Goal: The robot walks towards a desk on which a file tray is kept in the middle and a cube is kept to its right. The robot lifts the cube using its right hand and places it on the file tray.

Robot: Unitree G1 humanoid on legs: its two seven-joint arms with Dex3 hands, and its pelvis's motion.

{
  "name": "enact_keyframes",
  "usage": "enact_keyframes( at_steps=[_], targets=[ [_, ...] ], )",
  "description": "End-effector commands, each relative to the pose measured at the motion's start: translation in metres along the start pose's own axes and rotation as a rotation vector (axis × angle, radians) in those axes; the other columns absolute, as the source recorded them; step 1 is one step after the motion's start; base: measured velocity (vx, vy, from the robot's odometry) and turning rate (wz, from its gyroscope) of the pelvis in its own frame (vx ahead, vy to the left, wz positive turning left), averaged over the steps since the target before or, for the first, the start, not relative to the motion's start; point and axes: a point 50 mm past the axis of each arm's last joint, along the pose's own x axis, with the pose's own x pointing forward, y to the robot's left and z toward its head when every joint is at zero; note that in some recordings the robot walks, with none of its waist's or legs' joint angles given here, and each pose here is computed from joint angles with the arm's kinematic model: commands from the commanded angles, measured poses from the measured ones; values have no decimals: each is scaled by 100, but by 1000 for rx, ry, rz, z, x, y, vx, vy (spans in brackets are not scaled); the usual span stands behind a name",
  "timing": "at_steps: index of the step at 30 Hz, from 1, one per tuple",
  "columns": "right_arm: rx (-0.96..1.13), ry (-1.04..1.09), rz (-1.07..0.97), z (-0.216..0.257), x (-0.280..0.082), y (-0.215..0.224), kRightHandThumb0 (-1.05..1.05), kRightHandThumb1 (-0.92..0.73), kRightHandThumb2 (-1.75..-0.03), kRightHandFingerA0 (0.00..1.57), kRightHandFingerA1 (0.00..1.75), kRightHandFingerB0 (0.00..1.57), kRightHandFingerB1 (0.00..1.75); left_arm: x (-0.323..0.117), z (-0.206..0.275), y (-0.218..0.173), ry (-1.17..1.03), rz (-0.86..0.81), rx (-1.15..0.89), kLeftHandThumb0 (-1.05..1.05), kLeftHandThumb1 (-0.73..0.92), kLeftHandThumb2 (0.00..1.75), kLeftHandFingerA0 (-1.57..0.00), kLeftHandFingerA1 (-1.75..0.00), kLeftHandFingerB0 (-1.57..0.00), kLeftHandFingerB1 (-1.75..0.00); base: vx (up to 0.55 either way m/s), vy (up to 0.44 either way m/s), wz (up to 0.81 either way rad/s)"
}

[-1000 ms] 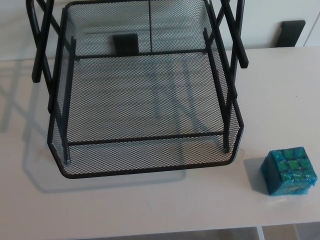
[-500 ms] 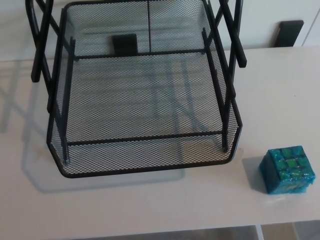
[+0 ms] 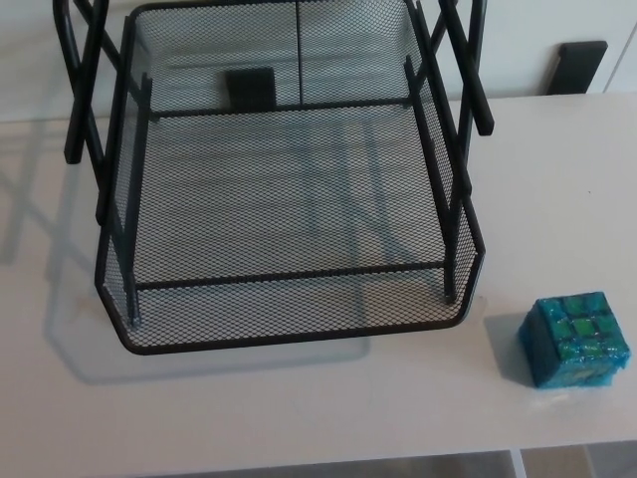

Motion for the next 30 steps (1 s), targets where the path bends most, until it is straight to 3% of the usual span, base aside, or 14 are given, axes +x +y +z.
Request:
enact_keyframes(
  at_steps=[1,12,13,15,16,17,18,19,20,21,25,27,28,30],
  targets=[
    [-5,7,-15,0,0,-5,-53,-75,-62,37,51,28,35,-1,0,2,-1,16,5,-105,73,61,-11,-110,-12,-95,0,0,0],
    [-1,15,-12,-5,-1,-3,-53,-75,-62,37,51,28,35,0,1,2,0,16,13,-105,73,61,-11,-110,-12,-95,0,0,0],
    [149,-183,16,4,-10,-35,-77,-25,-69,60,92,39,81,-16,1,30,-134,67,-42,-93,67,61,-60,-84,-48,-74,0,0,0],
    [228,-525,-39,25,-49,-115,-79,-40,-53,47,109,23,103,-59,2,86,-372,225,-129,-97,73,63,-48,-99,-36,-83,0,0,0],
    [274,-511,-100,24,-52,-134,-82,-40,-53,37,116,14,109,-70,-1,99,-409,276,-178,-92,56,114,-57,-102,-19,-77,0,0,0],
    [348,-501,-150,21,-53,-147,-82,-40,-53,37,116,14,109,-81,-4,109,-446,317,-220,-92,56,114,-57,-102,-19,-77,0,0,0],
    [407,-492,-237,19,-62,-170,-84,-42,-52,54,115,15,110,-92,-10,124,-452,425,-287,-100,84,66,-47,-122,-23,-103,0,0,0],
    [498,-545,-400,23,-88,-213,-98,-35,-76,39,123,21,99,-112,-20,149,-582,547,-617,-105,70,124,-64,-124,-19,-84,0,0,0],
    [509,-601,-480,24,-104,-232,-84,-35,-92,42,110,0,79,-126,-22,164,-722,583,-924,-101,82,66,-24,-134,-7,-106,0,0,0],
    [580,-620,-503,23,-112,-242,-94,-58,-52,4,139,5,111,-134,-24,173,-779,648,-1056,-95,89,66,-17,-130,-10,-104,0,0,0],
    [737,-702,-611,9,-123,-252,-95,-62,-56,2,151,0,104,-152,-45,185,-758,839,-1199,-89,92,67,0,-121,0,-87,0,0,2],
    [700,-683,-617,4,-121,-249,-98,-62,-55,9,140,6,107,-147,-53,180,-701,848,-1137,-90,92,61,-10,-129,-1,-107,0,0,0],
    [632,-609,-559,4,-115,-240,-82,-40,-93,41,103,2,76,-140,-65,172,-581,798,-1017,-98,92,58,-10,-150,-1,-127,0,0,0],
    [663,-571,-485,2,-104,-231,-84,-50,-50,10,137,7,114,-130,-77,162,-428,779,-904,-95,88,66,-28,-152,-44,-161,0,0,0]
  ],
)
